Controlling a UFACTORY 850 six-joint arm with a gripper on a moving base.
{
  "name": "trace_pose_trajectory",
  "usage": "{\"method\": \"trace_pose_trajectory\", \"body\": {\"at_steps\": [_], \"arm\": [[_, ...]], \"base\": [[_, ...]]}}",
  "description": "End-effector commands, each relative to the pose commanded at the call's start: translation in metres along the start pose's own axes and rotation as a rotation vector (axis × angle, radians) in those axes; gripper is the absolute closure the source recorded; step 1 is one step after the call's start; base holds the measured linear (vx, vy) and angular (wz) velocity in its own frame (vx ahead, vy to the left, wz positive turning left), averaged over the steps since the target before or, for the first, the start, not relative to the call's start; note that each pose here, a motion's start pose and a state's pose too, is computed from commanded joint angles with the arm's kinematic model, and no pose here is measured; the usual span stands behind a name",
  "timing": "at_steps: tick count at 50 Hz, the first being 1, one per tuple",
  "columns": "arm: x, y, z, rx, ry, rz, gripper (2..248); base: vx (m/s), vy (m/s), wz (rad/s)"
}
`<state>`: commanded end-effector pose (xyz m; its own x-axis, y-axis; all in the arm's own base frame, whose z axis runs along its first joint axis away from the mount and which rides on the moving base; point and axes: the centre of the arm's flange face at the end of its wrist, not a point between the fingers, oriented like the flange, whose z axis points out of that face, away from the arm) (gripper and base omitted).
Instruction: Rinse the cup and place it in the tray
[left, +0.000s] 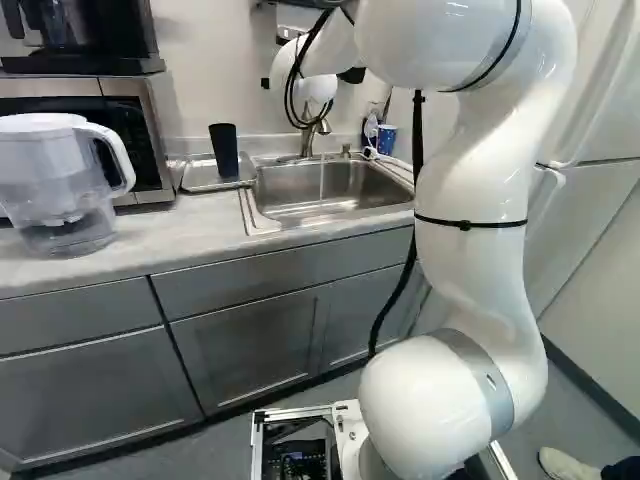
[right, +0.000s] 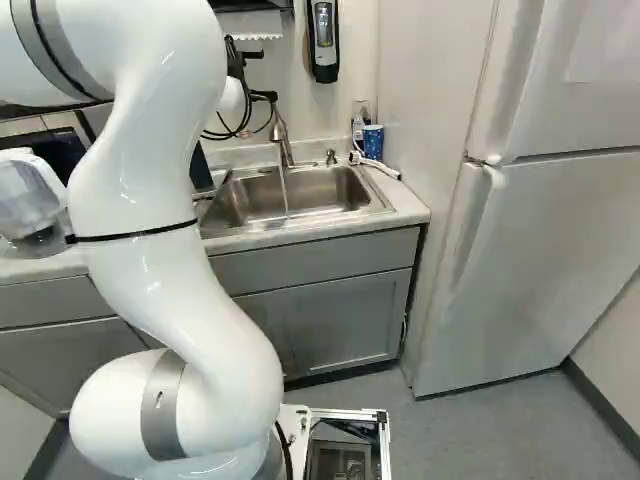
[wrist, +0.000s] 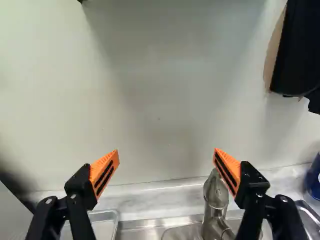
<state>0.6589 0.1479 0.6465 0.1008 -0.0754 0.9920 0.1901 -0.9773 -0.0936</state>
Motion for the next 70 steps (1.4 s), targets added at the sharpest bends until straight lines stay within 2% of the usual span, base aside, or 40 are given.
{"method": "trace_pose_trajectory", "body": {"at_steps": [16,40,70], "arm": [[0.0,-0.001,-0.004,0.001,-0.003,0.0,3],[0.001,0.0,-0.042,-0.001,-0.018,0.0,3],[0.001,0.001,-0.045,-0.001,-0.011,0.0,3]], "base": [[0.0,0.0,0.0],[0.0,0.0,0.0],[0.0,0.0,0.0]]}}
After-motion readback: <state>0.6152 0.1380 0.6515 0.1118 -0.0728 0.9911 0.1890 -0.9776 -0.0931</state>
